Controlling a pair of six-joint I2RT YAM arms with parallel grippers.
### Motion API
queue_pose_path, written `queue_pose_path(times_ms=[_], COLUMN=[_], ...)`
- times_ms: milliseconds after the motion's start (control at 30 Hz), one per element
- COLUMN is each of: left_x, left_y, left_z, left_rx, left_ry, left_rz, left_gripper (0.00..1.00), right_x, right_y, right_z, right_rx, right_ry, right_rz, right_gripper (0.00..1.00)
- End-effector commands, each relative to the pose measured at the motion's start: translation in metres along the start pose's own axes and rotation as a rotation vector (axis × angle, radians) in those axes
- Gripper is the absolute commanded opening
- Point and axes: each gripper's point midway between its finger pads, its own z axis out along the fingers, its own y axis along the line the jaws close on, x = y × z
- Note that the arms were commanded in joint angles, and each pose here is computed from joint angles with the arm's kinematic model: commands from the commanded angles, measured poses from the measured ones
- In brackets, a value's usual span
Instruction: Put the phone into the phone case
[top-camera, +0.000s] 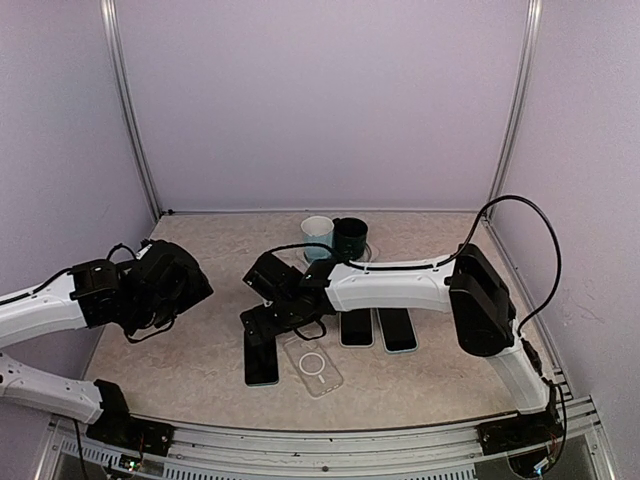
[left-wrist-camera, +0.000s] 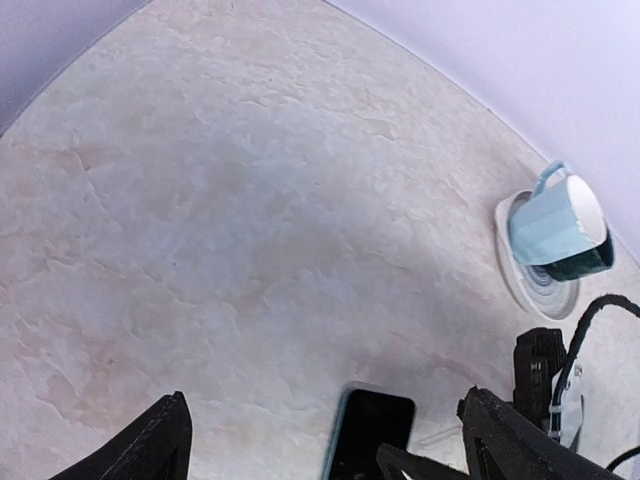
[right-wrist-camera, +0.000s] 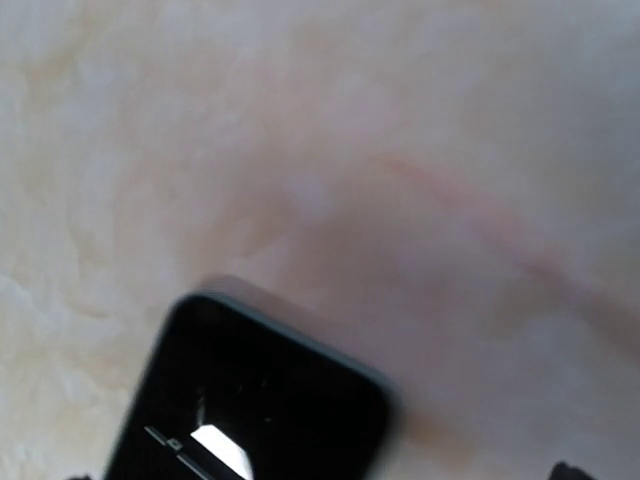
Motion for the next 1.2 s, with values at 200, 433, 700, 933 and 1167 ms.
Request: queue_pose_path(times_ms=[200,433,700,933,1167], left_x=[-0.003,-0.002,0.003,0.005,0.003], left_y=[0.02,0.02,0.03,0.032,0.034], left_z=[0.04,0.054,0.058,0.059,0.059], left_rx=[-0.143,-0.145,-0.154,-0.154,-0.16], left_ry=[0.011,0.029,0.046,0.052,0.046], left_rz=[0.181,0.198,0.194,0.191,0.187], left_gripper=[0.99,0.99,0.99,0.99,0.99], right_x=[0.038,0.044,0.081,0.105,0.122], right_y=[0.026,0.065,0.059,0.05,0.032], right_z=[0.049,0.063,0.062,0.038,0.038], right_rx=[0.021,-0.088,0.034,0.117,0.178], right_ry=[0.104,0.097,0.178,0.274,0.329], right_rz=[-0.058,-0.15,-0.274,-0.331,-0.33], right_gripper=[0.97,0.95,0.95,0.96,0.9])
